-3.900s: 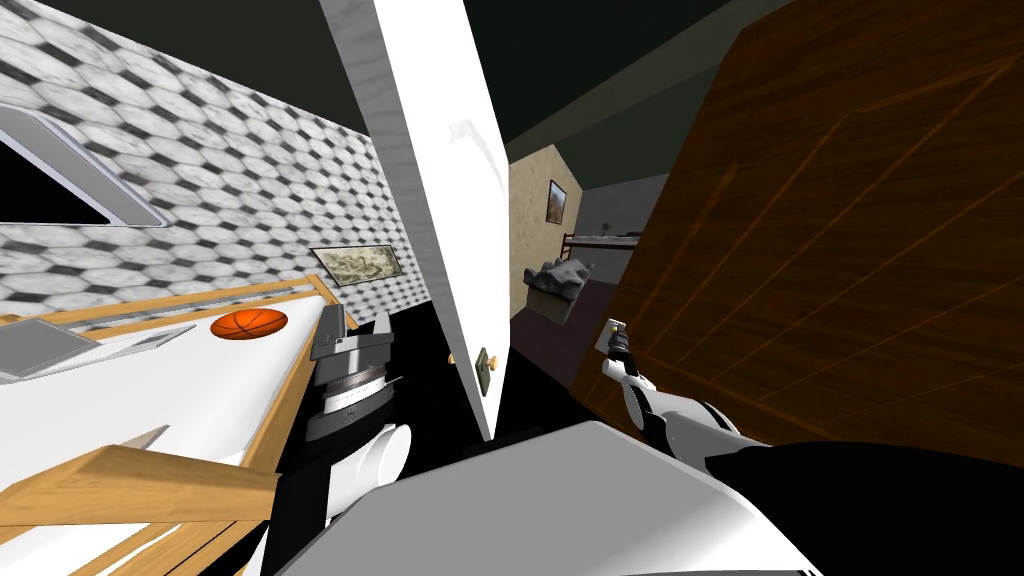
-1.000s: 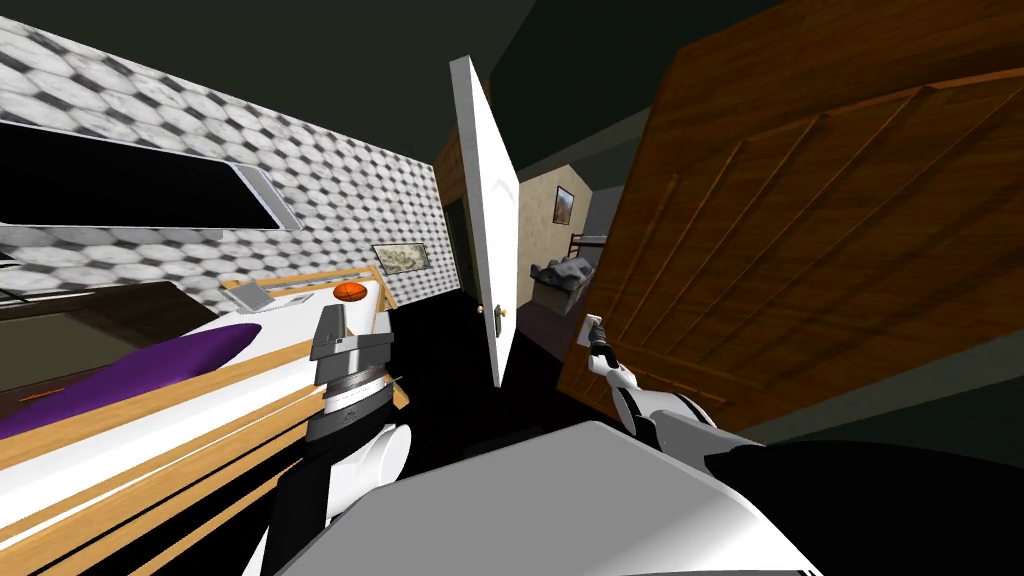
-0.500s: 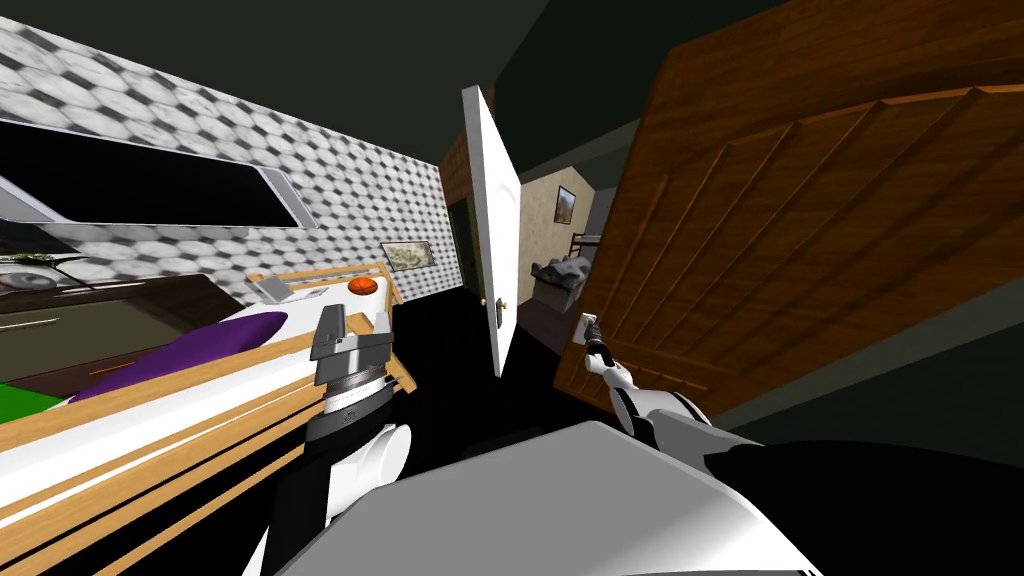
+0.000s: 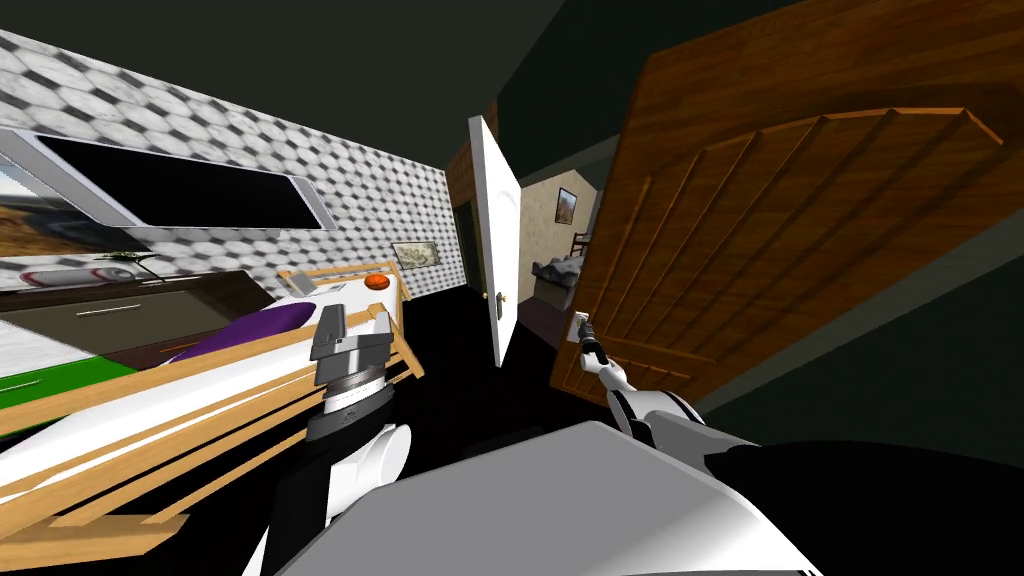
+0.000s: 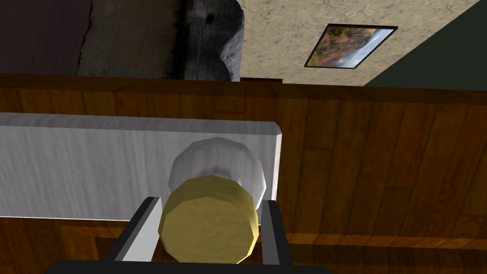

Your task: Pull the door open

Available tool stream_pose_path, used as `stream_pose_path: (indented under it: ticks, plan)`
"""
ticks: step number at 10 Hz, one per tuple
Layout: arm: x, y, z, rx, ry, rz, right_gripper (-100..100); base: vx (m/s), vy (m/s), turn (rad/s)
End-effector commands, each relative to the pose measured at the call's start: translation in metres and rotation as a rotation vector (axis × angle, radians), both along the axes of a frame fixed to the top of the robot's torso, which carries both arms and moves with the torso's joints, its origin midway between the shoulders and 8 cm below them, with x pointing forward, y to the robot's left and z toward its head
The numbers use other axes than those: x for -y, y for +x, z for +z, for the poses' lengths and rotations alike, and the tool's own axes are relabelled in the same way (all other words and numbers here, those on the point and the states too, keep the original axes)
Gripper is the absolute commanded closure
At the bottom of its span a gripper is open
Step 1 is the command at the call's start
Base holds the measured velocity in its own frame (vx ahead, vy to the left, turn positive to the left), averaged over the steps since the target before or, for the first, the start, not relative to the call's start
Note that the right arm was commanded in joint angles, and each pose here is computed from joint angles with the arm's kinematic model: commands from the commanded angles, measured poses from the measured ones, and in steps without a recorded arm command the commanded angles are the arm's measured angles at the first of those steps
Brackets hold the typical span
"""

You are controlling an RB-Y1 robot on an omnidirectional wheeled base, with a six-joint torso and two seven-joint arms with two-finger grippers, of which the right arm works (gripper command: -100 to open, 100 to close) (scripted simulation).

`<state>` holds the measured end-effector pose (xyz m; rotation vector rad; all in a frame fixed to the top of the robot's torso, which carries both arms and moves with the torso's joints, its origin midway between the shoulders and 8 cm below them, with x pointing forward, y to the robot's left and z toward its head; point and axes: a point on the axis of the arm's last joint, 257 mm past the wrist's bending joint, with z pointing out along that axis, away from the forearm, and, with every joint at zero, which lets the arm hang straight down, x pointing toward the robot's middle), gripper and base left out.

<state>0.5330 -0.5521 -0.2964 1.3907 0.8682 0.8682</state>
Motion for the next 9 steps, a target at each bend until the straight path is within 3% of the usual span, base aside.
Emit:
stream_pose_path:
  ticks: [1, 3, 4, 9]
  plan:
    - [-0.011, 0.008, 0.0, 0.0, 0.0, 0.028, 100, -0.225, -0.028, 0.057]
    - [-0.02, 0.012, 0.0, 0.0, 0.0, 0.047, 100, -0.205, -0.022, 0.046]
    - [-0.017, 0.011, 0.0, 0.0, -0.001, 0.042, 100, -0.089, 0.0, 0.021]
    - [-0.045, 0.024, -0.001, -0.004, 0.001, 0.103, 100, -0.165, -0.042, 0.047]
